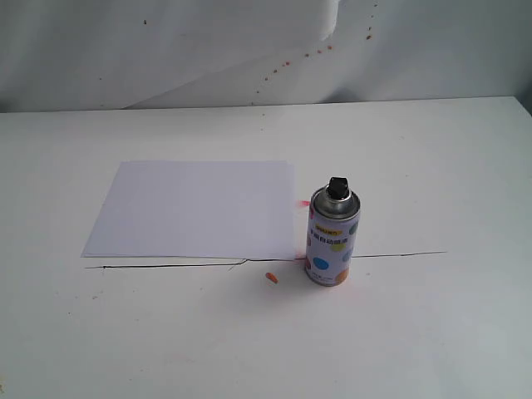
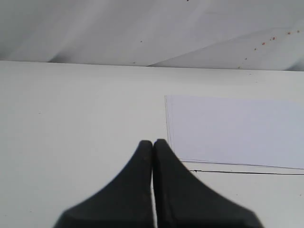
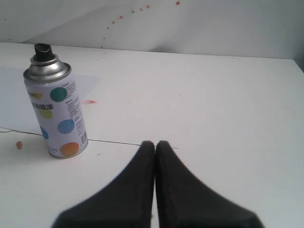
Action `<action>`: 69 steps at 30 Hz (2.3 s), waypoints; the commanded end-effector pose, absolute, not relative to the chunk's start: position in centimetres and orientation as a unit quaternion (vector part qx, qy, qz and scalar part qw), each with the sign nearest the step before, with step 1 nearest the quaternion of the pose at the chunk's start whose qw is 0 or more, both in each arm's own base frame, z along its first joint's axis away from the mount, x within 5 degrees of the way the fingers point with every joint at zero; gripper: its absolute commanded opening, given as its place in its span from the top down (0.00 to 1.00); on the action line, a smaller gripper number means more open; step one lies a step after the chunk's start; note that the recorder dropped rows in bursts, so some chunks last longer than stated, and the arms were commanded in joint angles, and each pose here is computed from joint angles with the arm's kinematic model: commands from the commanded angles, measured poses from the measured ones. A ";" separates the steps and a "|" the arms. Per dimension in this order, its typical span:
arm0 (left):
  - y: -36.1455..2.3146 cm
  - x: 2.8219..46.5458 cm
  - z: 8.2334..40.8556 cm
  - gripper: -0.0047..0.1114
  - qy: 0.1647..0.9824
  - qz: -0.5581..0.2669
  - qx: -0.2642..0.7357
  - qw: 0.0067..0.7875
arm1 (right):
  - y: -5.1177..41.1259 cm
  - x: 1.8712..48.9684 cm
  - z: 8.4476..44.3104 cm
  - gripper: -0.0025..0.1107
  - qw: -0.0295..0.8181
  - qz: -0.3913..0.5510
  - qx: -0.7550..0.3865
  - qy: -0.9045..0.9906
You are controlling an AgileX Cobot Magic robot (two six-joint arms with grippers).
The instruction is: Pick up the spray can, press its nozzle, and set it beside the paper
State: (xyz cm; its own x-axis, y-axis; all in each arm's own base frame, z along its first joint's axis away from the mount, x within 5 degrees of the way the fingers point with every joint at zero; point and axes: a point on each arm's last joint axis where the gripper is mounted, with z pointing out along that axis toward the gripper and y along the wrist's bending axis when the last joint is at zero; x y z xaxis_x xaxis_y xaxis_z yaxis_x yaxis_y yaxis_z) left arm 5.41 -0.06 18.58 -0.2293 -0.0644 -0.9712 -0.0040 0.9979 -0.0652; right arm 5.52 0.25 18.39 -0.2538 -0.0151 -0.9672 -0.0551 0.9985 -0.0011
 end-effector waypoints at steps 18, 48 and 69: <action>-0.1 5.4 18.5 0.96 0.782 -0.027 -0.021 0.623 | 0.4 5.5 22.9 0.98 0.789 0.051 -0.001 0.612; -0.1 5.4 18.5 0.96 0.782 -0.027 -0.021 0.623 | 0.7 10.2 38.3 0.98 0.772 0.018 -0.030 0.634; -0.1 5.4 18.5 0.96 0.782 -0.027 -0.021 0.623 | 1.5 20.9 30.1 0.98 0.611 0.015 -0.041 0.790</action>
